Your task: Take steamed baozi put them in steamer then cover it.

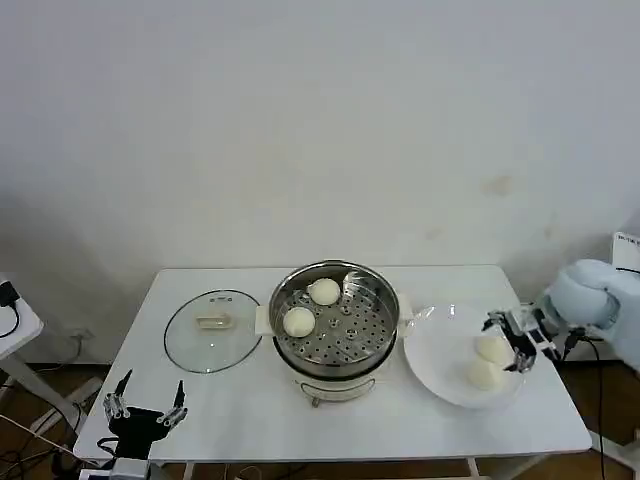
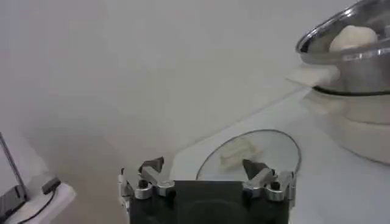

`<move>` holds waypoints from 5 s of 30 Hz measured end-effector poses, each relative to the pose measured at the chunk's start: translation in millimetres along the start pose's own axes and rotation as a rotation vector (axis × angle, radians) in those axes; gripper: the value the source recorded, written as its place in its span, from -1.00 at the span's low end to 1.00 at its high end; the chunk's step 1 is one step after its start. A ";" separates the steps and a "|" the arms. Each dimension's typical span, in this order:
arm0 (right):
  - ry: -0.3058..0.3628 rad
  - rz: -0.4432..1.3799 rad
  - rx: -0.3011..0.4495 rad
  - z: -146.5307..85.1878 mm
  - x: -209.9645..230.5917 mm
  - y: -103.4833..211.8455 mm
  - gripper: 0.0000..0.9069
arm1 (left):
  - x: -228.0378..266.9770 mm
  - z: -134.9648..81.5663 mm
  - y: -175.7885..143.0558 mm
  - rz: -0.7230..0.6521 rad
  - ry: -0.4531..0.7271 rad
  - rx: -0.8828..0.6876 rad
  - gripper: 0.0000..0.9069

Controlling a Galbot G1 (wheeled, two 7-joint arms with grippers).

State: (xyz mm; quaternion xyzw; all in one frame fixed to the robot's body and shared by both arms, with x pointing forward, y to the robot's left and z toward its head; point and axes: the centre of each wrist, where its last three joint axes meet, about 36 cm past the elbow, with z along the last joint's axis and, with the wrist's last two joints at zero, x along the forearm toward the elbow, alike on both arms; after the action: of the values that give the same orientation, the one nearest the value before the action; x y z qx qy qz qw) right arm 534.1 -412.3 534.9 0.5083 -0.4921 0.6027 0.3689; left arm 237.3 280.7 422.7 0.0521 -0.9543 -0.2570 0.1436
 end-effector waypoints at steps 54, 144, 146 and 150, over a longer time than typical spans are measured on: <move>0.001 -0.036 -0.103 4.0 -73.7 -10.8 0.33 | -0.8 5.3 -2.1 -0.004 0.020 0.000 1.00; -0.177 0.030 0.780 -304.9 32.6 -129.7 1.00 | 7.3 5.5 17.8 -0.080 0.041 -0.003 1.00; -0.176 0.040 0.770 -301.6 36.8 -131.9 1.00 | 6.8 4.9 17.3 -0.079 0.039 -0.001 1.00; -0.176 0.069 0.738 -292.9 47.8 -138.0 1.00 | 5.6 4.5 16.7 -0.076 0.036 -0.002 1.00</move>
State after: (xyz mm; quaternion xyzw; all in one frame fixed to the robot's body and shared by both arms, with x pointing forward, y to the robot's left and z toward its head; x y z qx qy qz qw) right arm 581.3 -97.7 611.9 0.6399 -0.2889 0.7055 0.0968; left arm 230.1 296.3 428.8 0.0927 -0.9486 -0.2621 0.1512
